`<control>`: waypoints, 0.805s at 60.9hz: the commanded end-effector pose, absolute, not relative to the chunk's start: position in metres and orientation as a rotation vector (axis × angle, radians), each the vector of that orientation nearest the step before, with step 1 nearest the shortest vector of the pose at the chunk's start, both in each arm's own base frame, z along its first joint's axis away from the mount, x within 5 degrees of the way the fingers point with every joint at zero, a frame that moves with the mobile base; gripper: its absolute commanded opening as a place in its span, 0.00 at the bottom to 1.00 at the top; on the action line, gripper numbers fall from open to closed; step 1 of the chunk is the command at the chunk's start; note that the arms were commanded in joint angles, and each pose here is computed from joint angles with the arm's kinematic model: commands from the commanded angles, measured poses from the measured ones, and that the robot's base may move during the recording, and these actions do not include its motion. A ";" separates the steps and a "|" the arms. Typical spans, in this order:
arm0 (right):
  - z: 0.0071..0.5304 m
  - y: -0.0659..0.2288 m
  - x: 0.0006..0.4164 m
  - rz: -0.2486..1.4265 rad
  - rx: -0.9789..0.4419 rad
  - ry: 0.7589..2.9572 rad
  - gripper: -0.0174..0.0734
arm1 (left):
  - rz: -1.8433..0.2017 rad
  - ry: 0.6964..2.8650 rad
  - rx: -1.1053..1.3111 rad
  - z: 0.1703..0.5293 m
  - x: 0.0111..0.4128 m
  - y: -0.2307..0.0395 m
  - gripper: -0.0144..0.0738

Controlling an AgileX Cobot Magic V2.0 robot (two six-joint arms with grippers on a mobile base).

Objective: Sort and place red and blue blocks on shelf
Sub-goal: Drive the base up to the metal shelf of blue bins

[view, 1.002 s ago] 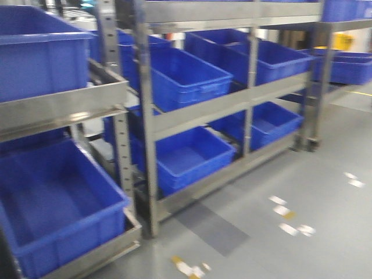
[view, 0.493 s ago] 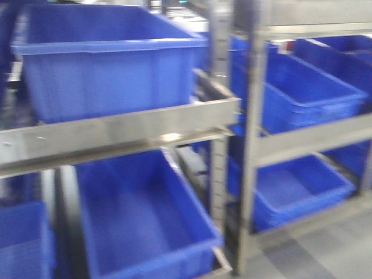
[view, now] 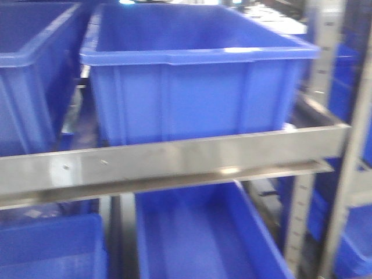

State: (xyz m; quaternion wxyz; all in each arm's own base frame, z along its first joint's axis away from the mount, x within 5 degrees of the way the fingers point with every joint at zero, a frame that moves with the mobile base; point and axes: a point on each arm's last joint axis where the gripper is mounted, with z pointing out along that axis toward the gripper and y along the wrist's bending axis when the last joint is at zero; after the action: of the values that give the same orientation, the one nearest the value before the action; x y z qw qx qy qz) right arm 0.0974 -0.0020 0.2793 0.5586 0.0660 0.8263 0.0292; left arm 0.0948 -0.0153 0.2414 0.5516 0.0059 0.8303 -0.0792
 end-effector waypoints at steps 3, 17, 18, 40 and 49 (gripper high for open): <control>0.295 -0.002 0.100 0.072 0.143 1.845 0.25 | -0.224 1.856 0.026 0.259 0.098 -0.018 0.31; 0.295 -0.002 0.100 0.072 0.143 1.845 0.25 | -0.224 1.856 0.026 0.259 0.098 -0.018 0.31; 0.295 -0.002 0.100 0.072 0.143 1.845 0.25 | -0.224 1.856 0.026 0.259 0.098 -0.018 0.31; 0.295 -0.002 0.100 0.072 0.143 1.845 0.25 | -0.224 1.856 0.026 0.259 0.098 -0.018 0.31; 0.295 -0.002 0.100 0.072 0.143 1.845 0.25 | -0.224 1.856 0.026 0.259 0.098 -0.018 0.31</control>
State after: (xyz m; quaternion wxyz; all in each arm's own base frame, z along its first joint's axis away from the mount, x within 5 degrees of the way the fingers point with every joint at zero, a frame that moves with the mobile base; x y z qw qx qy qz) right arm 0.0974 -0.0020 0.2793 0.5586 0.0660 0.8263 0.0292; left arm 0.0948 -0.0153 0.2414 0.5516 0.0059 0.8303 -0.0792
